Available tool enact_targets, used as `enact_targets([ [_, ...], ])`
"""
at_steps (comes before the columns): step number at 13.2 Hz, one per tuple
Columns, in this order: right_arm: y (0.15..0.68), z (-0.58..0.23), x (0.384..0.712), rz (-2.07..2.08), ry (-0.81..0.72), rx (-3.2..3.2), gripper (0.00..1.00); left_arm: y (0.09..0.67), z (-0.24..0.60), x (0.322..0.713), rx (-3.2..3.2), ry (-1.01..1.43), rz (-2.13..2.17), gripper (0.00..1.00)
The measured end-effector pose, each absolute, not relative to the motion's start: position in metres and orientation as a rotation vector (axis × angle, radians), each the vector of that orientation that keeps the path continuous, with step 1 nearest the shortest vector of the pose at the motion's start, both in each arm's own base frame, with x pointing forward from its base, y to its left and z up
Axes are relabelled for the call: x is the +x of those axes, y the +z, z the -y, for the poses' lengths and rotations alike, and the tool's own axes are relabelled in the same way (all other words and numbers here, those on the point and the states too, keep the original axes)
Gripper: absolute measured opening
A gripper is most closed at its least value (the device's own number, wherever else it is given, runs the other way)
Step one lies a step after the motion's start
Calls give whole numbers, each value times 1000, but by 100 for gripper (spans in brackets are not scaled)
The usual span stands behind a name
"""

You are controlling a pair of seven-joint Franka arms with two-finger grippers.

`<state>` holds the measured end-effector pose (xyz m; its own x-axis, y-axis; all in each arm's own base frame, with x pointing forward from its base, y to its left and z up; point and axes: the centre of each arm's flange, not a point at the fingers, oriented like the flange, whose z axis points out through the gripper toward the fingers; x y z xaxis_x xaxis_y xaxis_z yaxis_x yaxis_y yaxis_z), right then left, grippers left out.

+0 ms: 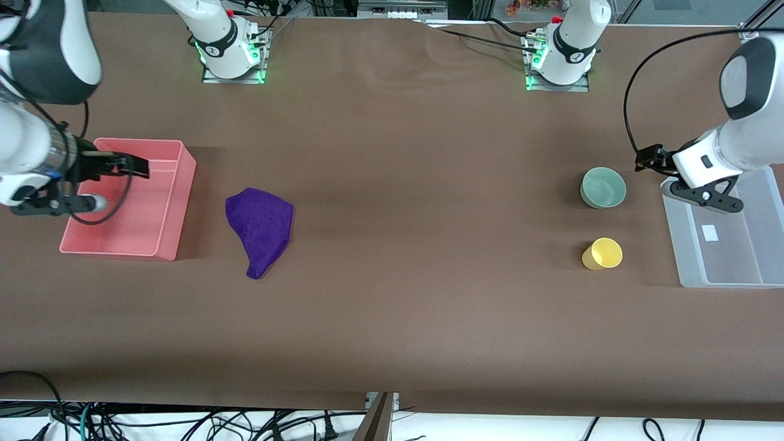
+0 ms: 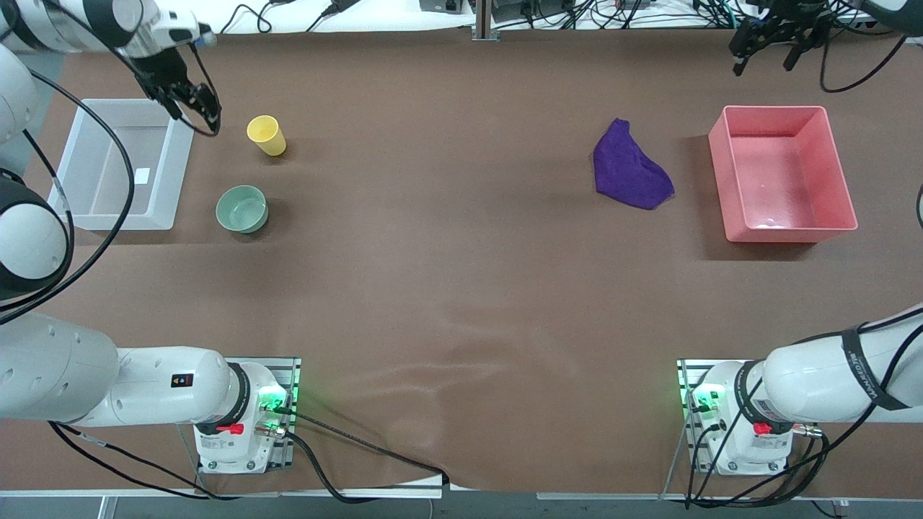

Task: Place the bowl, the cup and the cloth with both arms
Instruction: 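Lower the right gripper onto the purple cloth while the left gripper reaches the green cup, then lift the cloth with the right gripper while the left gripper carries the green cup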

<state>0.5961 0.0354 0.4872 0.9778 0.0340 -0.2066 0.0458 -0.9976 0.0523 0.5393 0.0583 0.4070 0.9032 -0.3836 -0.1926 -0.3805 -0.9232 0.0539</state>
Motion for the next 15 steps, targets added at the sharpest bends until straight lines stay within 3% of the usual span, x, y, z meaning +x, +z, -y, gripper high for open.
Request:
enact_targets([
  [6, 345, -103, 586, 5, -246, 3089, 100, 244, -88, 499, 2919, -176, 1078, 96],
  [8, 307, -126, 582, 37, -254, 3088, 100, 211, -93, 501, 2883, -151, 1182, 78],
  [9, 291, -134, 582, 35, -250, 3093, 100, 199, -94, 501, 2873, -141, 1214, 78],
  [15, 188, -156, 568, 14, -193, 3141, 100, 191, -94, 507, 2855, -120, 1273, 12],
])
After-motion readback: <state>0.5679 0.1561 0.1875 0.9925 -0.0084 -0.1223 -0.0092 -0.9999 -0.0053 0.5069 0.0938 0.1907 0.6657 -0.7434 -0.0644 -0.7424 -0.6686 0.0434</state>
